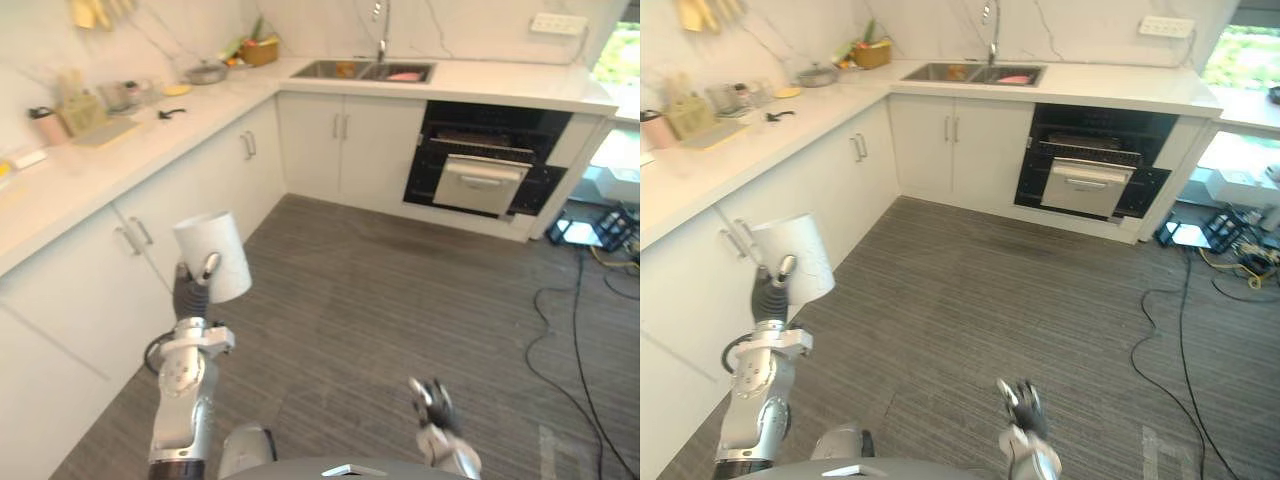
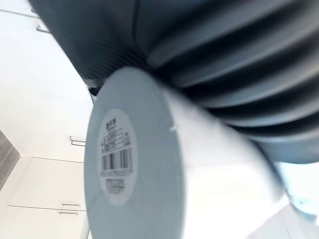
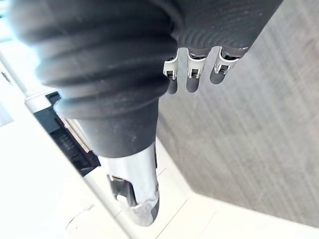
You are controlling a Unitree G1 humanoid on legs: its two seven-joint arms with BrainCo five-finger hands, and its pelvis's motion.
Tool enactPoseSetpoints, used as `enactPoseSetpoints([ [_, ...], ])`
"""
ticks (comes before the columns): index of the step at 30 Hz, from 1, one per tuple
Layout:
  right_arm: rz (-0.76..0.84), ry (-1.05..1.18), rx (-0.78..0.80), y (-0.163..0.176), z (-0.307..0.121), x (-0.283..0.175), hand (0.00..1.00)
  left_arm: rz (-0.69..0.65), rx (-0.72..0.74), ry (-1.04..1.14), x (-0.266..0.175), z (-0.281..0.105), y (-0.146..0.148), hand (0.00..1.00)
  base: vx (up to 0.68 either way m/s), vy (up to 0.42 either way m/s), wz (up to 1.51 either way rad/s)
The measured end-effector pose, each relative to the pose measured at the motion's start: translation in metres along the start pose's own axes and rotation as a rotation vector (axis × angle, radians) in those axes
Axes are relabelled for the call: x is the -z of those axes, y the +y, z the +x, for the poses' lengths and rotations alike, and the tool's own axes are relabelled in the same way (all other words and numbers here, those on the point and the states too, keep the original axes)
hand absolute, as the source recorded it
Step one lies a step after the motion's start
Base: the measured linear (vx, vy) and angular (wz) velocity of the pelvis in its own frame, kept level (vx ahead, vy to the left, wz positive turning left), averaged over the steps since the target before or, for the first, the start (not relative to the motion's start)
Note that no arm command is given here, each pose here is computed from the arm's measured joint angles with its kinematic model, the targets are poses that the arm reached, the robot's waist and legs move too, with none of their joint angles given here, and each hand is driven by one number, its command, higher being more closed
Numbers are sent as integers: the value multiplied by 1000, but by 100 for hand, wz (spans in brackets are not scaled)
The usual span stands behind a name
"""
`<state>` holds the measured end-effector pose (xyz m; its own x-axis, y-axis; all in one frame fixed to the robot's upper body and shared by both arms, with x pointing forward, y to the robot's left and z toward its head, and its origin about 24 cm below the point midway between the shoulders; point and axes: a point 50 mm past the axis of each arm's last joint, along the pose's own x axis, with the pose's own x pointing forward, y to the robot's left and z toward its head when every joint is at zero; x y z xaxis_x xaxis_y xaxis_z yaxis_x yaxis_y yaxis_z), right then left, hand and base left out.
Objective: Walk over to the sink, pick up the cup, carry it to the dishwasher, place the cup inside the dishwasher, then close the dishwasher door
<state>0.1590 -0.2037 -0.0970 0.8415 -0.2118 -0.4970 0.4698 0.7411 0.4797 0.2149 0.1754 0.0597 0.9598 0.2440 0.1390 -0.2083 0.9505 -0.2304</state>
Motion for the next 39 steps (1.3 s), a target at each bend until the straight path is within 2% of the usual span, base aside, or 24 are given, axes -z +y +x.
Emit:
enactPoseSetpoints([
  [3, 4, -21, 4, 6, 8, -7, 0, -24, 11, -33, -6, -2, 2, 100, 543, 298, -48],
  [6, 6, 48, 39, 4, 5, 6, 0, -12, 1, -29, -6, -3, 10, 100, 788, 414, -29],
  [11, 65, 131, 120, -4, -3, 27, 0, 24, 76, -39, -14, -1, 9, 100, 650, 288, -5],
  [15, 54, 142, 117, -2, -16, 39, 0, 6, 176, -106, -25, 0, -18, 100, 469, 87, 13],
  [17, 62, 39, 98, -2, -22, 21, 0, -16, 255, -134, -28, 2, -37, 100, 514, -10, 67],
  [20, 61, -36, 79, 0, -28, 10, 0, -26, 315, -192, -34, 3, -46, 100, 555, -84, 2],
  [24, -11, -63, 64, 0, -34, 2, 0, -39, 342, -184, -26, -2, -56, 100, 653, -144, -13],
  [28, -12, -129, 98, 0, -41, -13, 0, -73, 444, -116, -9, -6, -87, 100, 688, -256, -51],
  [33, -47, -154, 86, -4, -46, -22, 0, -59, 431, -55, 4, -6, -85, 100, 580, -132, -76],
  [39, -135, -191, -30, 15, -40, -38, 0, -61, 332, -23, 11, -16, -66, 100, 595, 89, -135],
])
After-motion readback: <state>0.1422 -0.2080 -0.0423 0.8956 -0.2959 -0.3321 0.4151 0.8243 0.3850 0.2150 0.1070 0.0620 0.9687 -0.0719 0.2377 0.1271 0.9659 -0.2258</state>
